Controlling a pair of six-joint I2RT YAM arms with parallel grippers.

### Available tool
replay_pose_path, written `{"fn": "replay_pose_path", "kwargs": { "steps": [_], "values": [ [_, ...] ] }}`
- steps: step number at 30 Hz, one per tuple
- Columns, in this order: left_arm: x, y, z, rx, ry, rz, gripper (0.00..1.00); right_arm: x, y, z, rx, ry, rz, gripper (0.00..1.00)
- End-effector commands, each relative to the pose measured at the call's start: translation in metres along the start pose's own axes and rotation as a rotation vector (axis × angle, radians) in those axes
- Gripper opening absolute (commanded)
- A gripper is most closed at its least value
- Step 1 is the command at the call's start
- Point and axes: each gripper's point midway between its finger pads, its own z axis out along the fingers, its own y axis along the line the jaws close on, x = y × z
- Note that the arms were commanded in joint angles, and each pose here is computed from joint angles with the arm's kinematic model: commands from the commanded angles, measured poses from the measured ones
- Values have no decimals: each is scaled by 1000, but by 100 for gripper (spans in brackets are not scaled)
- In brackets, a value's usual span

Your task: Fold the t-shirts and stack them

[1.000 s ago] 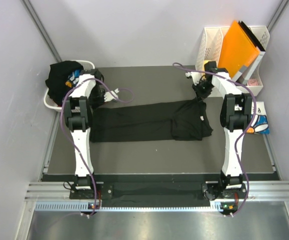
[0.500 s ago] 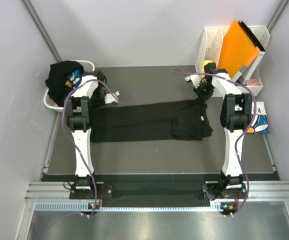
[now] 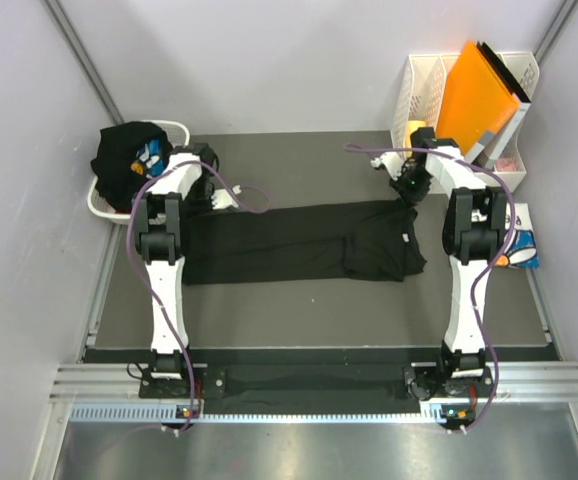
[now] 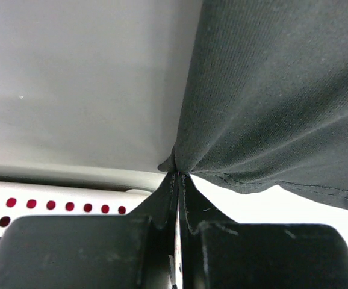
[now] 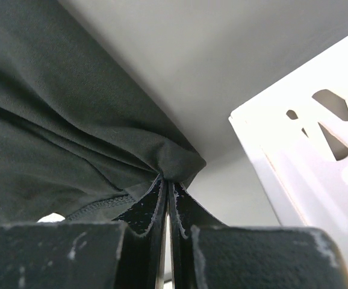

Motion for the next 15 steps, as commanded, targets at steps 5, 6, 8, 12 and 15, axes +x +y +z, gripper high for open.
{"fn": "replay_pose_path", "kwargs": {
  "steps": [5,6,8,12,15],
  "values": [
    [9,5,5,-35,18,-48,0,14,-9,-36,42,28,-43,0],
    [9,4,5,-36,20,-48,0,15,-7,-35,34,33,-49,0],
    [10,4,5,-39,25,-59,0,18,-5,-35,26,45,-47,0],
    [10,5,8,-58,30,-89,25,18,-6,-38,31,38,-45,40],
    [11,8,3,-88,18,-106,32,14,-3,-44,32,15,-49,48]
  ]
}}
